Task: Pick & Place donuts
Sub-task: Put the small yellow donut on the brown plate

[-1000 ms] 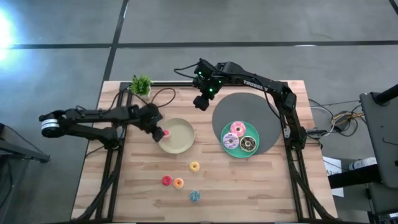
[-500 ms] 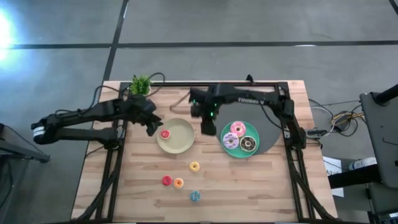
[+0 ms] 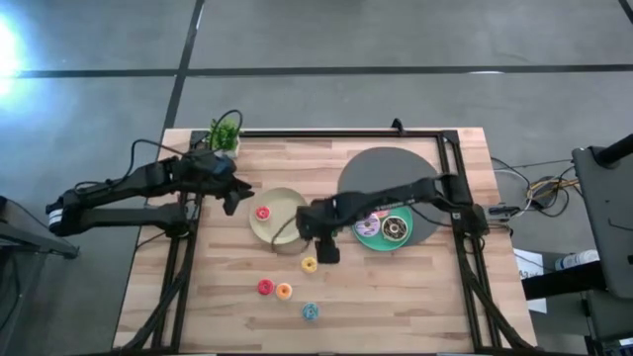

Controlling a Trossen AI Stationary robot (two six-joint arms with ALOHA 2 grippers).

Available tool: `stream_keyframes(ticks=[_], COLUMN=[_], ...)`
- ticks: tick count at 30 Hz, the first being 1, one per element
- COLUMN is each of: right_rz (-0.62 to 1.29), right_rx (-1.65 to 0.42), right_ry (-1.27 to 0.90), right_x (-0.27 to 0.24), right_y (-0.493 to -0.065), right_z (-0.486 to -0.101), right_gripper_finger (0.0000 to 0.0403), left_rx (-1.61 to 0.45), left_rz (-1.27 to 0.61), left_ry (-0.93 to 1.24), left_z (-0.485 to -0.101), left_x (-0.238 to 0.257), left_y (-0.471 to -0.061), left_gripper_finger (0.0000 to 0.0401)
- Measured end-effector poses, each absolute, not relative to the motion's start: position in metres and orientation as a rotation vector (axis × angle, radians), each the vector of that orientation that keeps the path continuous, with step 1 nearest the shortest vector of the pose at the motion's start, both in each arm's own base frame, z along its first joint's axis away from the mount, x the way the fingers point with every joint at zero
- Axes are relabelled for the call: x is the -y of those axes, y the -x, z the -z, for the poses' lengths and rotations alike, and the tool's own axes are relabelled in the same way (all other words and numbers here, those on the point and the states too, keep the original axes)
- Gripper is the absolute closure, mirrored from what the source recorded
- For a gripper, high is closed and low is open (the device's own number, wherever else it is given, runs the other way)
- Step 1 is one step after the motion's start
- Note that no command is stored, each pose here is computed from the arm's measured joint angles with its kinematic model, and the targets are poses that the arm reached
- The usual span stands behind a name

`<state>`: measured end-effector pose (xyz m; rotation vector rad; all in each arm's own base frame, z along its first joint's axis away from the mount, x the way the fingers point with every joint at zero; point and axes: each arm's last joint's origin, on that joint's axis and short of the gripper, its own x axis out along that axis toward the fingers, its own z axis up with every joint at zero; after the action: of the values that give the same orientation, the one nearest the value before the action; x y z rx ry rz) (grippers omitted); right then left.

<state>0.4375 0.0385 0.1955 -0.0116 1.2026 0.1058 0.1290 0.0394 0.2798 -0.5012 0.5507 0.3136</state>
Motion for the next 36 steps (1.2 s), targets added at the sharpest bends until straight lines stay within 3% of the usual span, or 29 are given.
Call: stream_keyframes(ticks=[17, 23, 36], right_rz=[-0.032, -0.026, -0.017], right_rx=[-1.075, -1.103, -1.110], right_ry=[-0.134, -0.152, -0.143], right_x=[-0.091, -0.095, -0.087], right_y=[-0.437, -0.443, -0.445], right_z=[-0.170, -0.143, -0.147], right_gripper_finger=[0.0231, 0.0231, 0.0232], left_rx=[-0.562, -0.564, -0.570], left_rz=[-0.318, -0.322, -0.327], left_ry=[0.529, 0.549, 0.564], left_z=[-0.278, -0.278, -0.277], left_x=[-0.040, -0.039, -0.039], left_y=[-0.131, -0.130, -0.130], left_gripper_finger=[0.0286, 0.0286, 0.0286])
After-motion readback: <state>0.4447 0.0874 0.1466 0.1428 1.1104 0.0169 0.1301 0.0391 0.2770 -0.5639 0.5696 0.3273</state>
